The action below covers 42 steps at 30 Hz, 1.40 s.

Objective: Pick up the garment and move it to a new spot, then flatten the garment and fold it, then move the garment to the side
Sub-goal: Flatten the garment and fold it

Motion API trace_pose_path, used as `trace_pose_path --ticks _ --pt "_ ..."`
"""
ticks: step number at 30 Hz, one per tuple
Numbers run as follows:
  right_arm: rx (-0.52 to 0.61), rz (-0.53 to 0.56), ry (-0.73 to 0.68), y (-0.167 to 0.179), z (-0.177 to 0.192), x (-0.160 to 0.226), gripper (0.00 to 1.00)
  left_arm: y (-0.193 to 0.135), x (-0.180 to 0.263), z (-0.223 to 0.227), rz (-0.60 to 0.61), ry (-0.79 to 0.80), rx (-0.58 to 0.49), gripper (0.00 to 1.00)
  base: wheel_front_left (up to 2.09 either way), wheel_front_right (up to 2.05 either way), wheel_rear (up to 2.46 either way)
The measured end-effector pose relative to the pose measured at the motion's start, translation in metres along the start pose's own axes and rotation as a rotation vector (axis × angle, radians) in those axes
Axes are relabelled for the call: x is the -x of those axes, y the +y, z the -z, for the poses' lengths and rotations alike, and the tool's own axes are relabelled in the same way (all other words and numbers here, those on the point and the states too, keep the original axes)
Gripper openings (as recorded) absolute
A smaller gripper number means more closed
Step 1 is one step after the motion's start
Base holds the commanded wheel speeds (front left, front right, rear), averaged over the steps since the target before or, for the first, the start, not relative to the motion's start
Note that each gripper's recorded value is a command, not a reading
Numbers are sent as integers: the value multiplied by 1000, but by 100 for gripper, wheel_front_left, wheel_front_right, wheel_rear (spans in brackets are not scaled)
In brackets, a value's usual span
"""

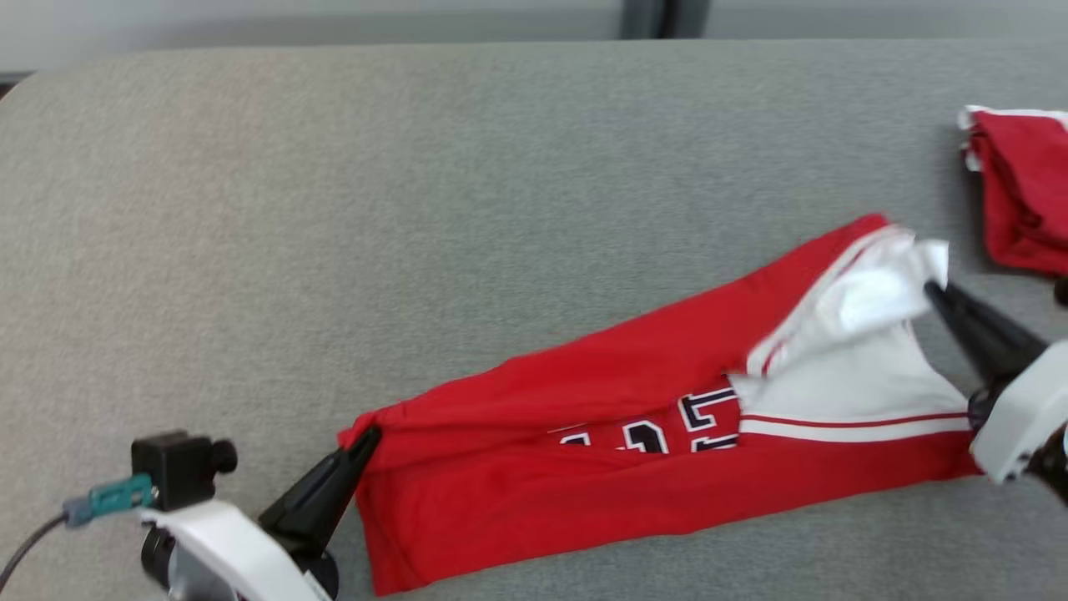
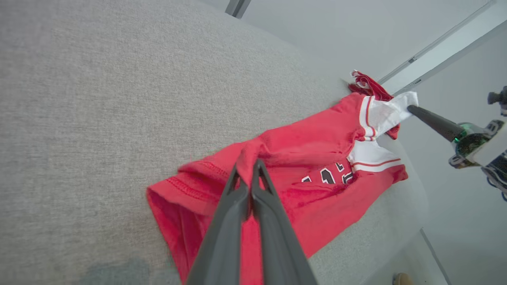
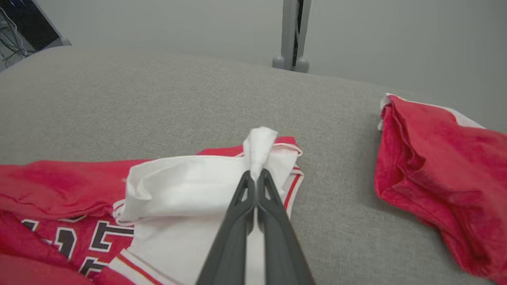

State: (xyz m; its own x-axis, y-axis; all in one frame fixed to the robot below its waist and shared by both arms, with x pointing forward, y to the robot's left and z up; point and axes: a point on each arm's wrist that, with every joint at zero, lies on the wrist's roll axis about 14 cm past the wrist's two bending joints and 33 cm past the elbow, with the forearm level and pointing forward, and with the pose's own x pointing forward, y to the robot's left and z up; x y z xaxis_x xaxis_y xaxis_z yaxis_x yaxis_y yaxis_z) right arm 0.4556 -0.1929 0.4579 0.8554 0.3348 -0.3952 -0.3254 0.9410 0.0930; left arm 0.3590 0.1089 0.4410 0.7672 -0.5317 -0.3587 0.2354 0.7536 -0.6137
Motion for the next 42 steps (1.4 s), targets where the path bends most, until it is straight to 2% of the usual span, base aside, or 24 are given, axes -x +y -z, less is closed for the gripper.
trace_pose_path --ticks 2,3,4,5,6,8,11,15,19,21,24,27,34,40,42 --pt "-27 30 4 -2 12 14 0 1 3 6 -14 3 15 0 0 0 0" --pt "-24 46 11 -4 18 20 0 1 4 8 -21 2 25 5 0 0 0" --pt "-12 59 22 -6 23 25 30 3 4 11 -34 4 43 43 0 0 0" --pt "-2 68 35 -6 29 29 82 5 5 16 -46 17 48 100 0 0 0" --pt "-2 74 45 -5 35 31 100 8 6 20 -56 28 34 100 0 0 0" --pt "2 82 62 -4 41 33 100 22 8 21 -111 23 -2 100 0 0 0" --pt "-3 99 51 -9 33 36 100 35 13 27 -175 14 -44 100 0 0 0" --pt "-9 123 33 -21 12 38 100 66 25 10 -345 -116 -121 100 0 0 0" --pt "39 132 159 -25 25 29 100 77 30 -7 -435 -214 -244 100 0 0 0" --pt "48 124 241 -22 40 21 100 72 30 -17 -452 -291 -227 100 0 0 0" --pt "71 112 338 -17 57 7 100 68 33 -17 -464 -332 -302 100 0 0 0" --pt "64 102 396 -12 68 -9 100 67 36 -7 -489 -352 -278 100 0 0 0" --pt "102 133 502 -23 83 -26 100 66 47 0 -529 -399 -274 100 0 0 0" --pt "66 65 542 0 92 -31 100 66 55 4 -538 -418 -271 100 0 0 0" --pt "90 41 553 6 93 -28 29 65 57 5 -534 -422 -277 100 0 0 0"
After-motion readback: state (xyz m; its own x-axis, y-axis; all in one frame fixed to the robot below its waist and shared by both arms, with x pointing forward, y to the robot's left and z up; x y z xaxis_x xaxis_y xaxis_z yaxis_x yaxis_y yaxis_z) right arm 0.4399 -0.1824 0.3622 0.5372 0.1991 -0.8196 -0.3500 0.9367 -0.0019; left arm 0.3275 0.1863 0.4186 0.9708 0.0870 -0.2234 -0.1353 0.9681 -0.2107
